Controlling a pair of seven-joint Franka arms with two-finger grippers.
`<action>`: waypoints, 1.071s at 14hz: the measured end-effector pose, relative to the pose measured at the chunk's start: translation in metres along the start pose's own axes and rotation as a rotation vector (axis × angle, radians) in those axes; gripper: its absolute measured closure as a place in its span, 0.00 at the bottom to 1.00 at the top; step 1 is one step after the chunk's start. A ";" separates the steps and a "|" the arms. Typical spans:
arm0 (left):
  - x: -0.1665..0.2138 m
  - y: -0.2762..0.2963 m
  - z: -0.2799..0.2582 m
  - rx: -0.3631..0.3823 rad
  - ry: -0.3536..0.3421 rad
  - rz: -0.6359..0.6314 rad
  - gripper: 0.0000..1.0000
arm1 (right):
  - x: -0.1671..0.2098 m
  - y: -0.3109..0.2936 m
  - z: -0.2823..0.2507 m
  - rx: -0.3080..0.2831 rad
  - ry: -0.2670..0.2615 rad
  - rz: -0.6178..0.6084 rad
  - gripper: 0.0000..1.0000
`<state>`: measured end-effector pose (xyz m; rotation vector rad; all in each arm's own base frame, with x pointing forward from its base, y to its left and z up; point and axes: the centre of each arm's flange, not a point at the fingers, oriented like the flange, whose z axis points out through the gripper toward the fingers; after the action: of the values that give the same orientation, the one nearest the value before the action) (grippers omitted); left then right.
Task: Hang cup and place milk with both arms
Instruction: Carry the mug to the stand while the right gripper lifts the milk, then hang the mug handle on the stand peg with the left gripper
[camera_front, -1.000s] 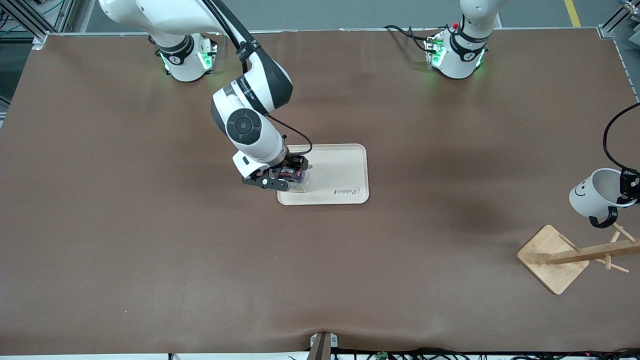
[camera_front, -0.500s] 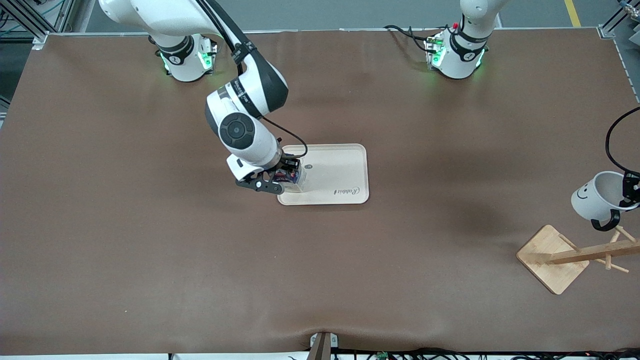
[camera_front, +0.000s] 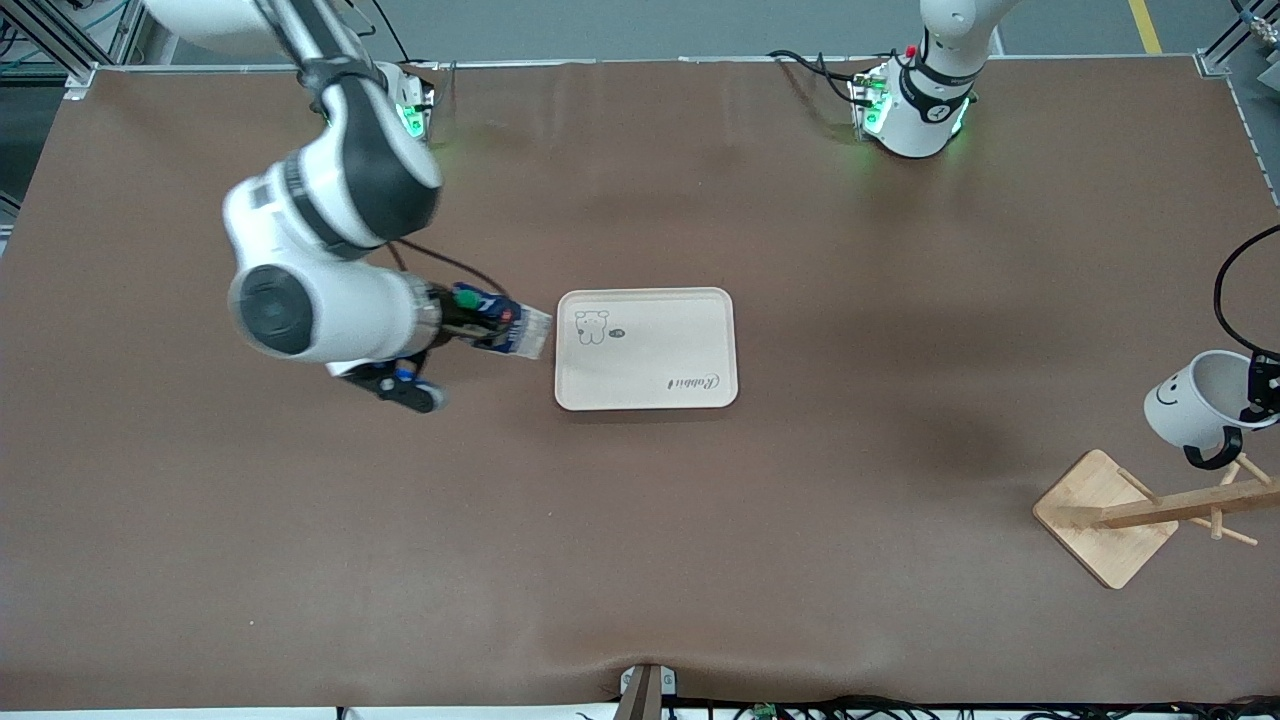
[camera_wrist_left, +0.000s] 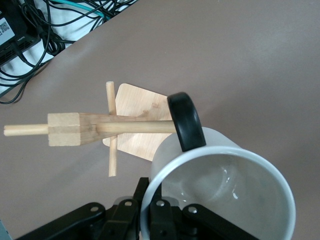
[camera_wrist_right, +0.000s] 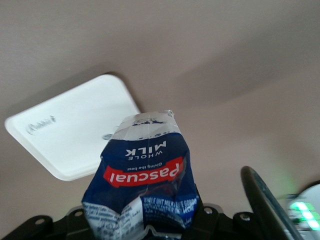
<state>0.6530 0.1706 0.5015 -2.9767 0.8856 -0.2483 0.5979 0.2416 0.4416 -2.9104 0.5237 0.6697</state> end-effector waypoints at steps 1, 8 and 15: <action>0.000 -0.002 0.001 -0.002 0.001 -0.001 0.95 | 0.013 0.024 -0.006 -0.030 -0.002 -0.012 0.34; -0.005 -0.016 0.008 -0.007 0.008 -0.006 0.95 | 0.089 0.161 -0.003 -0.165 -0.012 -0.058 0.34; -0.006 -0.023 0.019 -0.021 0.009 -0.008 0.82 | 0.150 0.271 -0.005 -0.257 0.133 -0.199 0.34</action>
<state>0.6630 0.1928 0.4837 -3.0016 0.8828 -0.2535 0.6300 -0.0584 0.3720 -3.2056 0.1637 0.5561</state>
